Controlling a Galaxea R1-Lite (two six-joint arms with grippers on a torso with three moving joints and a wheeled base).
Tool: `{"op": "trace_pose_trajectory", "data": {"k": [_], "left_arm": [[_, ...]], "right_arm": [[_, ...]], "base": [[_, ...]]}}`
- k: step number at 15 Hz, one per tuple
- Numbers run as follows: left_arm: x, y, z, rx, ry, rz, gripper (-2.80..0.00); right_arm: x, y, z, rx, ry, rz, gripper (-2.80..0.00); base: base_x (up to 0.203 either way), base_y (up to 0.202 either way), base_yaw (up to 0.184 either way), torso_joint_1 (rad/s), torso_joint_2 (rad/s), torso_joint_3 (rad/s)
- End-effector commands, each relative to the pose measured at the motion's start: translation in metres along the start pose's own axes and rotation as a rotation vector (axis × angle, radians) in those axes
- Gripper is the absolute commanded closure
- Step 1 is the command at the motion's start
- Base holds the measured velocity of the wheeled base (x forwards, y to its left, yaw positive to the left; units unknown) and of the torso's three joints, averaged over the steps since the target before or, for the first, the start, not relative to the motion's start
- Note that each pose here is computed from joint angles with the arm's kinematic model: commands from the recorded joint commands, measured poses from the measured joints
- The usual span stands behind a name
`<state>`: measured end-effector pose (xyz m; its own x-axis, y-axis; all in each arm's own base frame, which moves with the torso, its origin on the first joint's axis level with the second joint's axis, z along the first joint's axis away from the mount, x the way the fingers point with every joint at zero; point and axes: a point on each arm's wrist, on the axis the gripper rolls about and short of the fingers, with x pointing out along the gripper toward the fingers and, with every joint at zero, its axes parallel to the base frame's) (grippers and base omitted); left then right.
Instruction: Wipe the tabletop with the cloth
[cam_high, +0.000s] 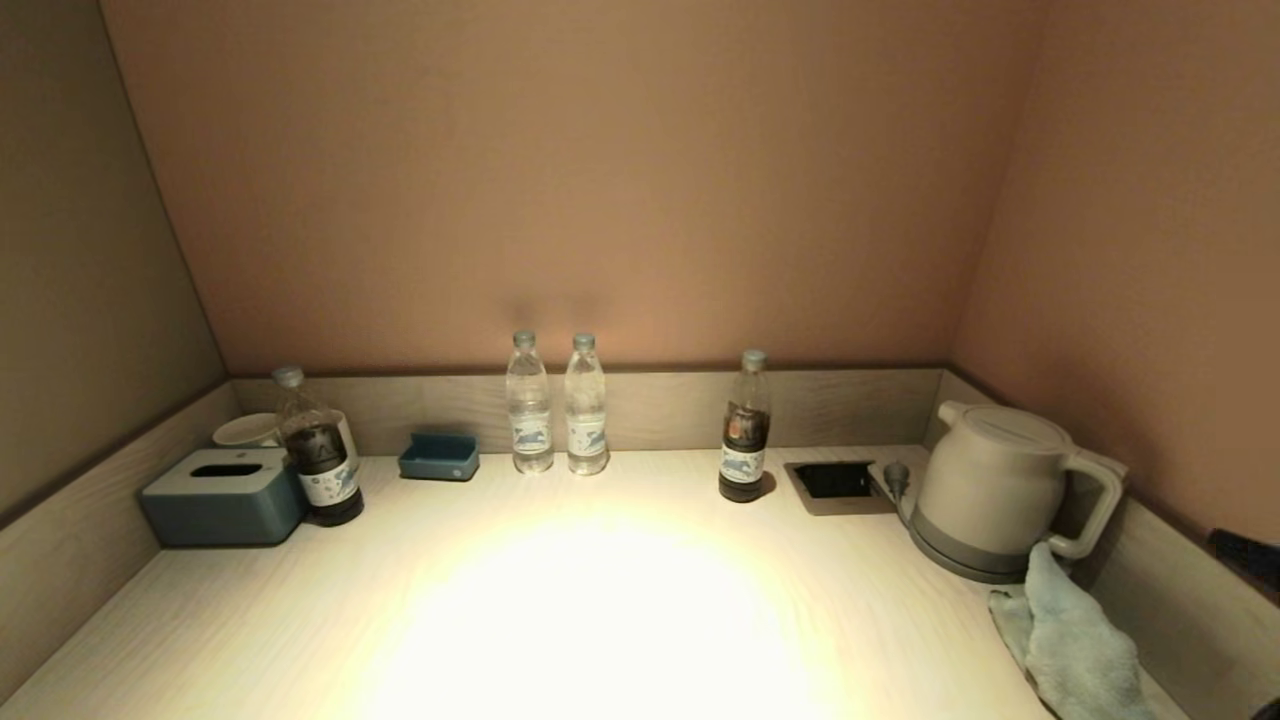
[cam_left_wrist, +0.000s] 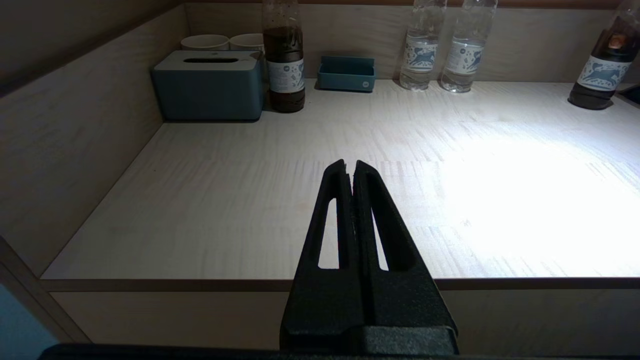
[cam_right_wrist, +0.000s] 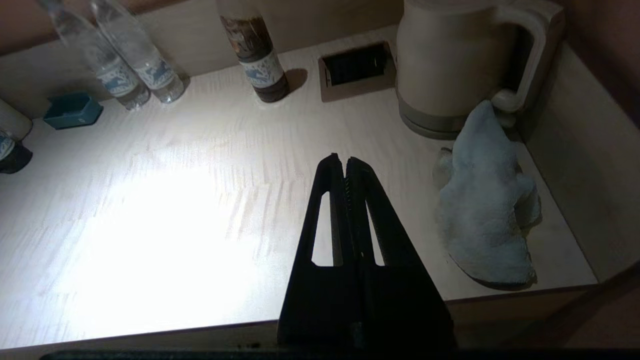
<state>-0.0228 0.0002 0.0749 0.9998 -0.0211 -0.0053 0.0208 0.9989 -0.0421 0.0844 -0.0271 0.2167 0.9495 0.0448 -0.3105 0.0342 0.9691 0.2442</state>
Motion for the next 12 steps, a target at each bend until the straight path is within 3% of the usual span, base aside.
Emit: {"op": "trace_pose_trajectory", "data": {"k": [1,3,7,12], "left_arm": [[0.0,0.0,0.0,-0.001,0.001,0.0,0.0],[0.0,0.0,0.0,-0.001,0.001,0.0,0.0],[0.0,0.0,0.0,-0.001,0.001,0.0,0.0],[0.0,0.0,0.0,-0.001,0.001,0.0,0.0]], "right_arm": [[0.046,-0.022,-0.003,0.069,0.161,-0.008,0.0],[0.055,-0.026,-0.006,0.08,0.185,0.043,0.0],[0.025,-0.01,-0.01,0.062,0.114,0.136,0.0],[-0.023,0.016,-0.019,0.147,0.098,0.294,0.0]], "base": [[0.0,0.0,0.0,0.0,0.0,0.0],[0.0,0.0,0.0,0.0,0.0,0.0],[0.0,0.0,0.0,0.0,0.0,0.0],[0.0,0.0,0.0,0.0,0.0,0.0]]}}
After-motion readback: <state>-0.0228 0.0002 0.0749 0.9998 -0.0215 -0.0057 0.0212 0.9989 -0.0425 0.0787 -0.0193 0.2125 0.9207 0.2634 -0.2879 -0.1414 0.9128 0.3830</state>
